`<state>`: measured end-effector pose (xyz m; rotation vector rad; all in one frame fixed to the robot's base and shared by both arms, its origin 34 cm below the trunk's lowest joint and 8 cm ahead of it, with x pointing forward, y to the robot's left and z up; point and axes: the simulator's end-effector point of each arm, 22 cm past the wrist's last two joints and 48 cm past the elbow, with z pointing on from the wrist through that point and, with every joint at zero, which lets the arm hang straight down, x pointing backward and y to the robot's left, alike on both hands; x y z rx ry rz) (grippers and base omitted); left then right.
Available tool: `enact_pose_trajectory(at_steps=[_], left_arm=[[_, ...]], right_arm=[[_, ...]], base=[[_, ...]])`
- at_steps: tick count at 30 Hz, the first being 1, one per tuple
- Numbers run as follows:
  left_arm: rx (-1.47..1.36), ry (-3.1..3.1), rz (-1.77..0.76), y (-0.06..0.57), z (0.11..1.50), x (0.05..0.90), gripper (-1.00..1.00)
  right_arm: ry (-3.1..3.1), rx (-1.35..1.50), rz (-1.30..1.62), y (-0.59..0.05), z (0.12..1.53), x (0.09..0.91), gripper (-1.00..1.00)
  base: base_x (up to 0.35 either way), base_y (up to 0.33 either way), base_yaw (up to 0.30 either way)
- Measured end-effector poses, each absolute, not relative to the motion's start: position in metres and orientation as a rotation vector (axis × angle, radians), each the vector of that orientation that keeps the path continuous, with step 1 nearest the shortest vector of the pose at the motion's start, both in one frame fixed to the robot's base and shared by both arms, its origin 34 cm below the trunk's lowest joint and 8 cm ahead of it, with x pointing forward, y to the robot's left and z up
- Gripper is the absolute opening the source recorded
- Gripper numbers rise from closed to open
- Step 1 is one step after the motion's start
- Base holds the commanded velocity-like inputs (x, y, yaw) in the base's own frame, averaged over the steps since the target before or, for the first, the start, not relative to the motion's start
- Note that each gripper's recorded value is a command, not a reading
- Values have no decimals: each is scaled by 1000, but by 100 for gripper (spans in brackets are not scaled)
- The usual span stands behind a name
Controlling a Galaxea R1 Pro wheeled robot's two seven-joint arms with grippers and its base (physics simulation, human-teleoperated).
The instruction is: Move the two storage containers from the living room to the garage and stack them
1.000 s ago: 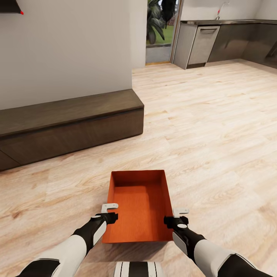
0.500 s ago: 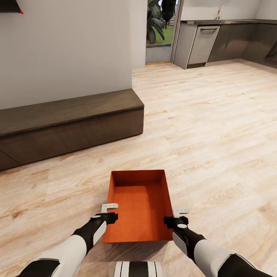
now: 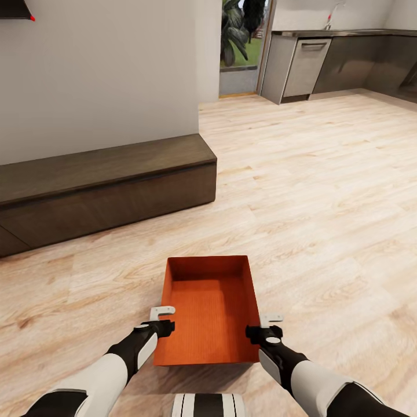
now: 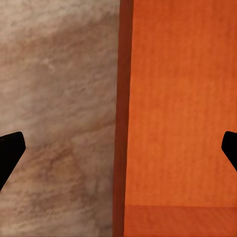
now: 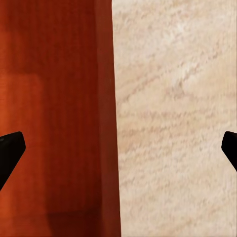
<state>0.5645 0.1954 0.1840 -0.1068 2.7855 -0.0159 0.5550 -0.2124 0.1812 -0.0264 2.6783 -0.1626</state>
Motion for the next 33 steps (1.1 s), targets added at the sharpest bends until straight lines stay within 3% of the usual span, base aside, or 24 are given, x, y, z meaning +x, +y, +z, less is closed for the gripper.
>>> enact_pose_trajectory(at_steps=[33], left_arm=[[-106,2788,-16,195,184,564,100]], right_arm=[[2682,-25,-161,-211,181,554,100]], base=[[0,0,0]])
